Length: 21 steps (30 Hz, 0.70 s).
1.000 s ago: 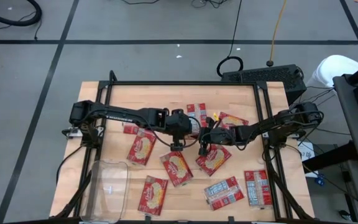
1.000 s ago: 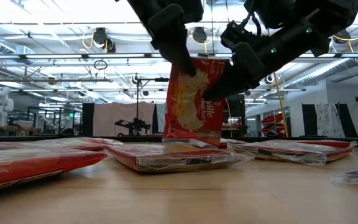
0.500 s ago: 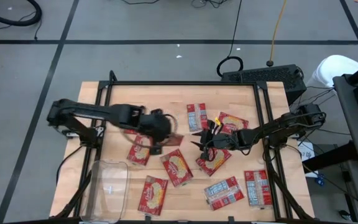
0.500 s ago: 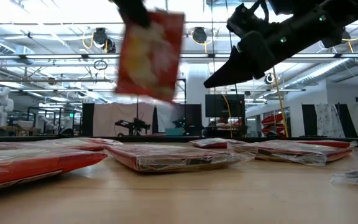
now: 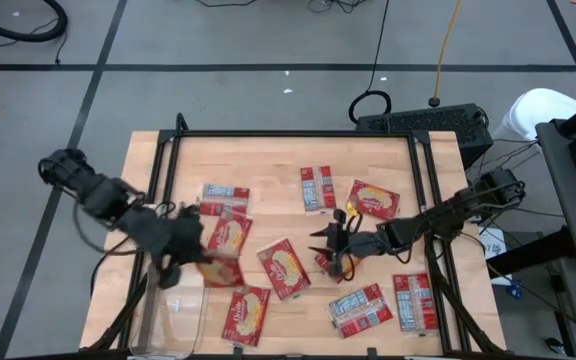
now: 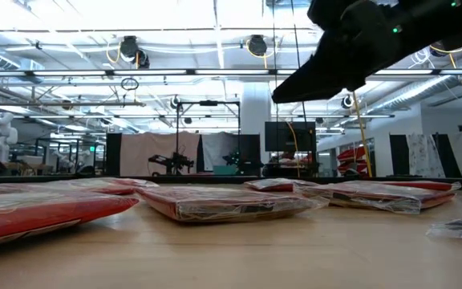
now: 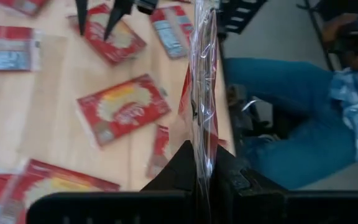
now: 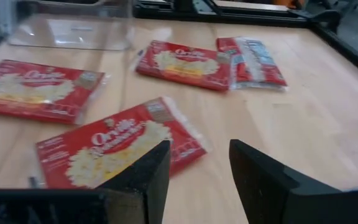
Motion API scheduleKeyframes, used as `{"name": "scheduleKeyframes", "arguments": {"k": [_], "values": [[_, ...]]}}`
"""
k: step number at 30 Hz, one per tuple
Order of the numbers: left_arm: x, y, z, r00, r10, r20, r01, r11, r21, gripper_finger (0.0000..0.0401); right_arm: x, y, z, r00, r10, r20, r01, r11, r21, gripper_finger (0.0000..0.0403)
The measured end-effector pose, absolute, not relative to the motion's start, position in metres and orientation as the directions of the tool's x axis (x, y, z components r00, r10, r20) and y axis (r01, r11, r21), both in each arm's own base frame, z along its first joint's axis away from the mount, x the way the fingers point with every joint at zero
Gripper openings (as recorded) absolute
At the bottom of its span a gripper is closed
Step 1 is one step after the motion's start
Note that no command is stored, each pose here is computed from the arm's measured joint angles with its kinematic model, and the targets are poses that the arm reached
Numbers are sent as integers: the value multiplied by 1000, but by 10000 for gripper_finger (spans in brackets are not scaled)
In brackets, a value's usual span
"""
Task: Sort popcorn bags into baskets
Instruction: Put the popcorn bag into the transparent bin
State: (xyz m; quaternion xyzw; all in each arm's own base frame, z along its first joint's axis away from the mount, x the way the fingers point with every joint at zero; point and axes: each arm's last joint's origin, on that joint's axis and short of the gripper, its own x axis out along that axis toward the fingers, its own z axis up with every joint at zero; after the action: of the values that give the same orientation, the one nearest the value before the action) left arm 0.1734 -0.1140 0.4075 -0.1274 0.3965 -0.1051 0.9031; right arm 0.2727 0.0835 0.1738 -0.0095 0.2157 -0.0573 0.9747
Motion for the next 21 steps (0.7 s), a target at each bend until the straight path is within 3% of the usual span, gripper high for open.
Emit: {"name": "scheduleKeyframes", "arguments": {"k": [6,21], "values": [[147,-134,403,594,-324,-737,88,936,-341,20,269,95,174,905,-82,-418,100,995,21,160],[108,-170,377,482,-342,-806,39,928,-371,21,253,125,175,913,-181,-365,208,977,35,160]]}}
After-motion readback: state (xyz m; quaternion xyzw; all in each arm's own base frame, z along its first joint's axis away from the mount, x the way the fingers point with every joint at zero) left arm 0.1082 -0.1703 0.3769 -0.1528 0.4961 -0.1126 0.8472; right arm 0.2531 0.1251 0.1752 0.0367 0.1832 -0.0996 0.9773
